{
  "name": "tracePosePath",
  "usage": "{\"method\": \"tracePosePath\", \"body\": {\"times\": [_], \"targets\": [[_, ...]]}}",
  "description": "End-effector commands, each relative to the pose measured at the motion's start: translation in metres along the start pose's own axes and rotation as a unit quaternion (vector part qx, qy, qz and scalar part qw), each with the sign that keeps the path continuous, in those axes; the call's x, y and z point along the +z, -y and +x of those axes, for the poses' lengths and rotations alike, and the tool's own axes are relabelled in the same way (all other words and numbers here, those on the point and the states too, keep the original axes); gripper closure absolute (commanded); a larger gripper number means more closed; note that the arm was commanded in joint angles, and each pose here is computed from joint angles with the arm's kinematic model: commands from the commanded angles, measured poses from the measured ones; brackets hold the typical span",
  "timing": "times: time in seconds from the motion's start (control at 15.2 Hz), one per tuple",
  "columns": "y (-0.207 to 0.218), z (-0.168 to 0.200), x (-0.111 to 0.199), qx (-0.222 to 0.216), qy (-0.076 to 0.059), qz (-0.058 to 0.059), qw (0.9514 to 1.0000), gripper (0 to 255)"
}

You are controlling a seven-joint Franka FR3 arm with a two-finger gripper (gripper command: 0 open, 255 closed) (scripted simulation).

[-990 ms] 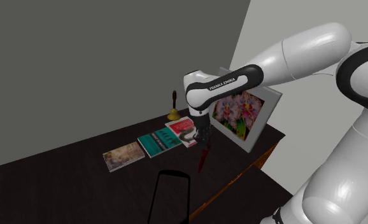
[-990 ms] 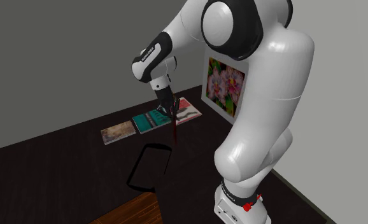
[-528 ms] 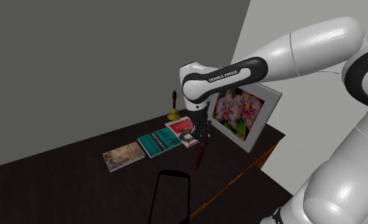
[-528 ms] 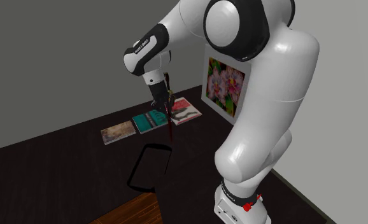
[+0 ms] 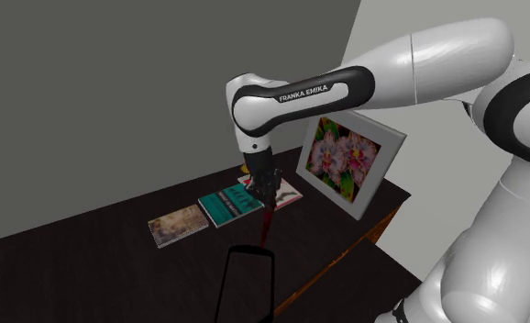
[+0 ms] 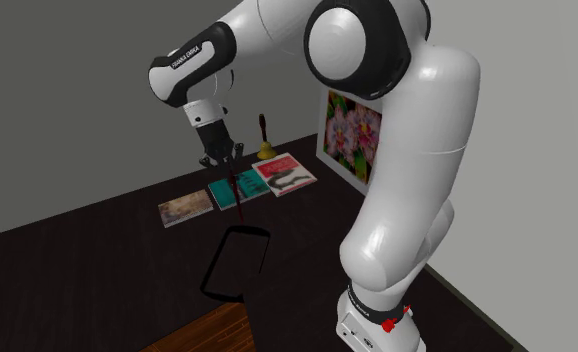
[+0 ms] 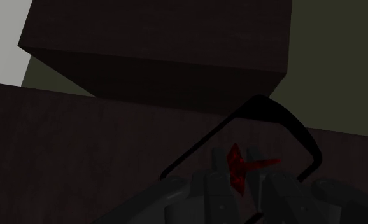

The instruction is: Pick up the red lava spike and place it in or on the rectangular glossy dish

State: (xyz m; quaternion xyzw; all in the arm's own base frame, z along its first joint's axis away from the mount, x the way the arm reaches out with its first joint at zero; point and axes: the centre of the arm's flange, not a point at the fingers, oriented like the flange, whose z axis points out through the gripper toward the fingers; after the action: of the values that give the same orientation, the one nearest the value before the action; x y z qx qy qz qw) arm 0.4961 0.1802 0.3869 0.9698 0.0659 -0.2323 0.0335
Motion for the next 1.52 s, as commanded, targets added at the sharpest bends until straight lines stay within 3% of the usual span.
{"method": "tracePosePath", "body": {"times": [0.0, 0.07, 1.45], "targets": [[0.022, 0.003, -0.013, 0.001, 0.0, 0.0, 1.0, 255], [0.036, 0.004, -0.022, 0.001, 0.0, 0.0, 1.0, 255], [0.04, 0.054, 0.077, 0.001, 0.0, 0.0, 1.0, 255]]}}
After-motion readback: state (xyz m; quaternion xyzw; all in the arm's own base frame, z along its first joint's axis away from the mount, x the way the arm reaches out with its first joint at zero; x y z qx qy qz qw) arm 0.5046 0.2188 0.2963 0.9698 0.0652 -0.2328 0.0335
